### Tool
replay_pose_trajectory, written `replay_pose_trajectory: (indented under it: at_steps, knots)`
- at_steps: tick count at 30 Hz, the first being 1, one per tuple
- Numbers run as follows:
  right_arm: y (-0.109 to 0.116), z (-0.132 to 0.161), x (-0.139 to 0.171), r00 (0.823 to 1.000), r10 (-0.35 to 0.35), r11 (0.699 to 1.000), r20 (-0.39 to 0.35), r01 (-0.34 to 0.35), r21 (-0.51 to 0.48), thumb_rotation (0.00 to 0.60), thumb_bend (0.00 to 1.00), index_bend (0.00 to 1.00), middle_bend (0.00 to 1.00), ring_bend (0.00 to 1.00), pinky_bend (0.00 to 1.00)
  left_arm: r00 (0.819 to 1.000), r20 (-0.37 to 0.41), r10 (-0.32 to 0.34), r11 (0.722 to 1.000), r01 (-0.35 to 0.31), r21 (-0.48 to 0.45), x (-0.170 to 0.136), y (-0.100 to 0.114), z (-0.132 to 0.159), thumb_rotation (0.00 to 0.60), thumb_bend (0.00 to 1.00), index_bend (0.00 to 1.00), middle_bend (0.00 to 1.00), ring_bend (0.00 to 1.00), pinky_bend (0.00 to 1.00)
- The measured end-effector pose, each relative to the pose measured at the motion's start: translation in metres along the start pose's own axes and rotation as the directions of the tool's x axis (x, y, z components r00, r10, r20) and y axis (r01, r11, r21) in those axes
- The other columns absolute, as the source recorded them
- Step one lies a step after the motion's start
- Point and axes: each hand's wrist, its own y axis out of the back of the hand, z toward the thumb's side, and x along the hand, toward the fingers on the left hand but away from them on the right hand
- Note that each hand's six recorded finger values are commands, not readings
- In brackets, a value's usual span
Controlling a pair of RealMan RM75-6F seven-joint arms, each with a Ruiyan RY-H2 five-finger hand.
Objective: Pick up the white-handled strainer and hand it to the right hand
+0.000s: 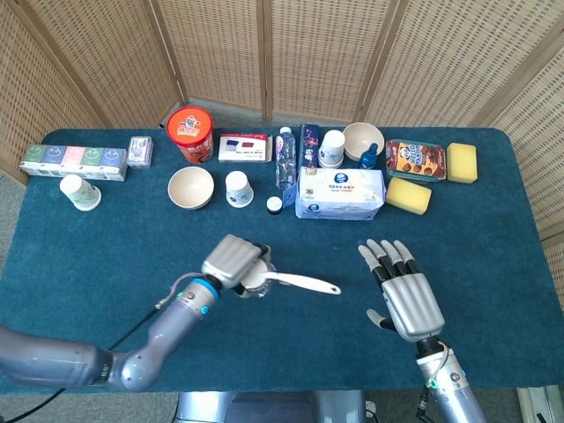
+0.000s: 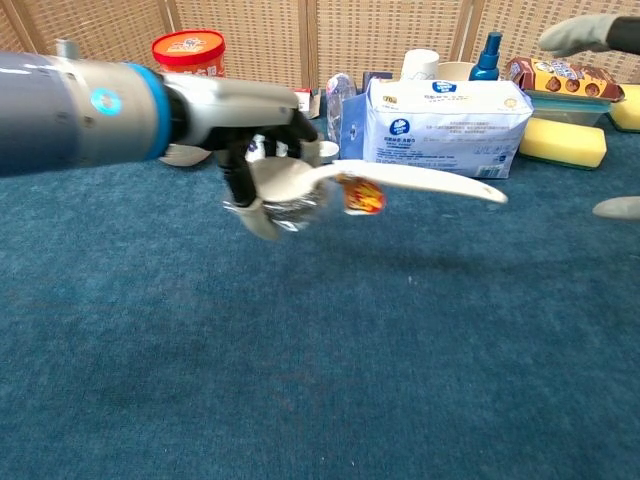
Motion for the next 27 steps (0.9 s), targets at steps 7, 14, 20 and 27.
replay_pose_trajectory:
  at_steps: [7, 14, 20, 27]
  knots:
    - [0.001, -0.002, -0.017, 1.000, 0.014, 1.000, 0.006, -0.014, 0.002, 0.600, 0.00, 0.00, 0.00, 0.00, 0.00, 0.999, 0.047, 0.021, 0.999, -0.019, -0.043, 0.021, -0.005, 0.044, 0.600, 0.00, 0.38, 0.40, 0.40, 0.57]
    - [0.001, -0.013, -0.028, 0.999, 0.031, 0.999, 0.025, -0.031, 0.014, 0.600, 0.00, 0.00, 0.00, 0.00, 0.00, 0.995, 0.077, 0.070, 0.997, -0.066, -0.046, 0.039, 0.001, 0.081, 0.600, 0.00, 0.38, 0.40, 0.40, 0.57]
    - [-0.001, -0.016, -0.034, 0.998, 0.050, 0.999, 0.026, -0.050, 0.021, 0.600, 0.00, 0.00, 0.00, 0.00, 0.00, 0.989, 0.084, 0.118, 0.992, -0.114, -0.059, 0.042, 0.014, 0.093, 0.600, 0.00, 0.38, 0.40, 0.40, 0.57]
    - [0.005, -0.015, -0.033, 0.999, 0.042, 0.999, 0.030, -0.043, 0.026, 0.600, 0.00, 0.00, 0.00, 0.00, 0.00, 0.986, 0.078, 0.148, 0.989, -0.146, -0.035, 0.042, 0.023, 0.095, 0.600, 0.00, 0.38, 0.40, 0.40, 0.57]
